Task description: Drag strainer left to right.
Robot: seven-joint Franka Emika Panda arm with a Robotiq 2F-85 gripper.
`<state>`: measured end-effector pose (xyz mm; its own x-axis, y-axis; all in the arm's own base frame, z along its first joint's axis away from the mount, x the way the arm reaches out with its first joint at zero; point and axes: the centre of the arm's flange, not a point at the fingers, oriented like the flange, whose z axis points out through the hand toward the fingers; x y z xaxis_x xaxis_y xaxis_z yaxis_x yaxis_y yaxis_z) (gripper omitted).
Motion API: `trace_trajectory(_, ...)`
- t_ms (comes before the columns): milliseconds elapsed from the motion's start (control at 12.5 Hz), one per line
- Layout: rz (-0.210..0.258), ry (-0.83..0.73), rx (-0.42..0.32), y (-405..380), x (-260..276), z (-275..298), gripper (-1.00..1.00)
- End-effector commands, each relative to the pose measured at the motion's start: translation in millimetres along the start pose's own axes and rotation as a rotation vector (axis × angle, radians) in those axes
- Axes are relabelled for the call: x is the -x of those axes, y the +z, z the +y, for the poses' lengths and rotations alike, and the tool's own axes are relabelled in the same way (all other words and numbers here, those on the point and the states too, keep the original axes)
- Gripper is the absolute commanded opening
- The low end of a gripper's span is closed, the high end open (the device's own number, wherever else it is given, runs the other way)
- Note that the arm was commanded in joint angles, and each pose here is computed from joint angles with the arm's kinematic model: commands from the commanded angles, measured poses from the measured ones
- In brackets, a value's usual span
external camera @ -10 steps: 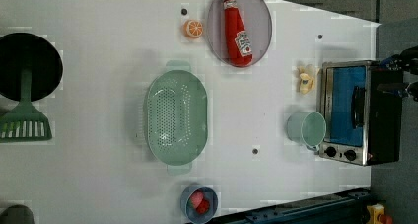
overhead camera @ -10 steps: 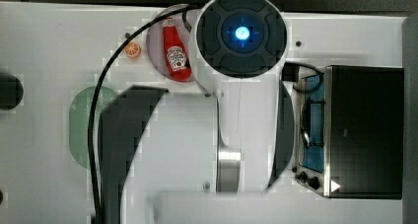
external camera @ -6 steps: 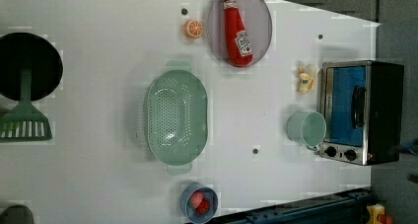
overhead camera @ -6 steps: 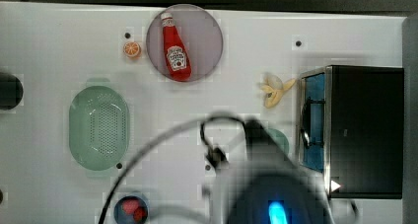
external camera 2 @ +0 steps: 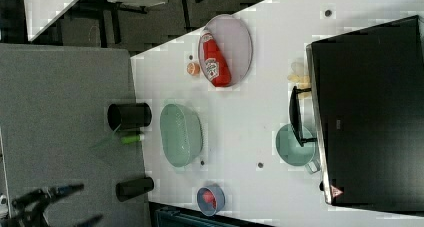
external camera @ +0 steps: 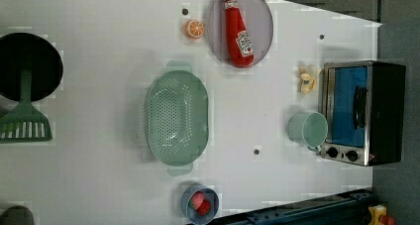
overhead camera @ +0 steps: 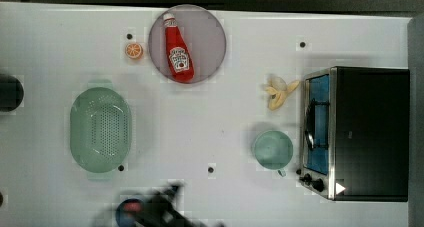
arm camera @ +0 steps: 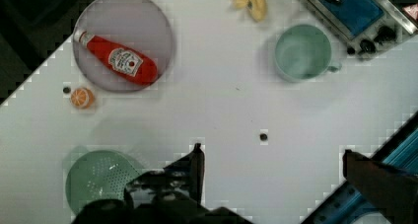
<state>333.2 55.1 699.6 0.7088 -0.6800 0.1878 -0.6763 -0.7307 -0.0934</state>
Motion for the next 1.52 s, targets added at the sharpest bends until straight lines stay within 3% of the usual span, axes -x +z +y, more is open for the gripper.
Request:
trace_trajectory(80,-0.109,-0.098,0.168,123,35,-94,1.0)
trace_trajectory(320,-0.091,-0.016,0.18,181,86,-156,1.0)
trace_trajectory(480,-0.107,0.105,0.175,223,115,-189,1.0)
trace_trajectory(720,-0.17,0.313,0.176,291,147,-223,1.0)
trace_trajectory(1120,-0.278,0.601,0.246,401,167,-240,1.0)
trace_trajectory(1520,-0.325,0.654,0.205,485,179,-244,1.0)
